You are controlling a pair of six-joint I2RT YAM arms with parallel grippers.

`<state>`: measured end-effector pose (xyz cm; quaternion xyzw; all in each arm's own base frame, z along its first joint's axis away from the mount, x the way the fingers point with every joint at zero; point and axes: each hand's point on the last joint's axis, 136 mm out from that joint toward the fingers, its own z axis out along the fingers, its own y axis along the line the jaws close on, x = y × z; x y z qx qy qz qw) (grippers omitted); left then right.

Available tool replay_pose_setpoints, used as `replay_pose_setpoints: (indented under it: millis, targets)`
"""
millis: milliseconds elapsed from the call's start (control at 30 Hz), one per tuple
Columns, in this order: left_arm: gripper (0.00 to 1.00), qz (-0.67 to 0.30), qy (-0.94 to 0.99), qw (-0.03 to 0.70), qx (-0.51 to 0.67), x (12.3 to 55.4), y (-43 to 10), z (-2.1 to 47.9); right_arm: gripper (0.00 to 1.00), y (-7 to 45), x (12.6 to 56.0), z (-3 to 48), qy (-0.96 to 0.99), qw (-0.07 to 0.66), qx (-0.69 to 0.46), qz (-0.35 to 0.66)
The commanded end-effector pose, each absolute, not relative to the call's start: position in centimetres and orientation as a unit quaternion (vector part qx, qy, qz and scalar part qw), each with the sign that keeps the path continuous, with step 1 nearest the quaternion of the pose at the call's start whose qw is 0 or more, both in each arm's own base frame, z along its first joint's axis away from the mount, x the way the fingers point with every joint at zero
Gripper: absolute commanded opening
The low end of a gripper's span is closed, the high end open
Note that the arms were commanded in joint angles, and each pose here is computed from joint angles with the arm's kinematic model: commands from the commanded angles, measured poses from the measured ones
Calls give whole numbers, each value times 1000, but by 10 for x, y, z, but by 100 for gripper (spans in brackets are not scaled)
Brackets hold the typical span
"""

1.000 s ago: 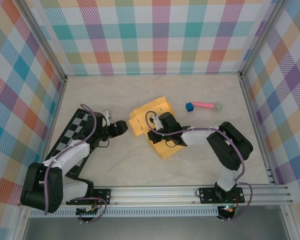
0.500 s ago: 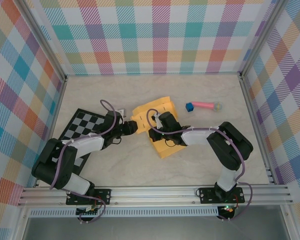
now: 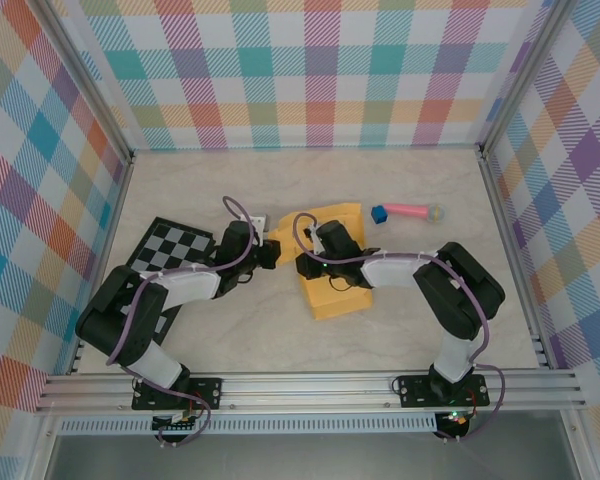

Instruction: Fold the paper box

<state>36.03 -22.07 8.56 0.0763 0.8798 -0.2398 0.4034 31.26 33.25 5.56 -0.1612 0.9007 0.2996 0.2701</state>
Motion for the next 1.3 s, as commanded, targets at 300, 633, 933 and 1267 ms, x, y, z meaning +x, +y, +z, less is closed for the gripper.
replay_pose_setpoints:
  millis: [300, 633, 933, 1267]
  targets:
    - [0, -216, 839, 473, 162, 380, -240, 107, 31, 296, 319, 45, 943, 235, -94, 215]
    - [0, -215, 841, 466, 168, 377, -248, 95, 31, 279, 313, 30, 957, 215, -91, 169]
    - [1, -207, 835, 476, 184, 376, -254, 95, 39, 293, 309, 77, 939, 229, -106, 232]
    - [1, -194, 821, 500, 195, 386, -256, 101, 71, 239, 311, 167, 955, 116, 86, 258]
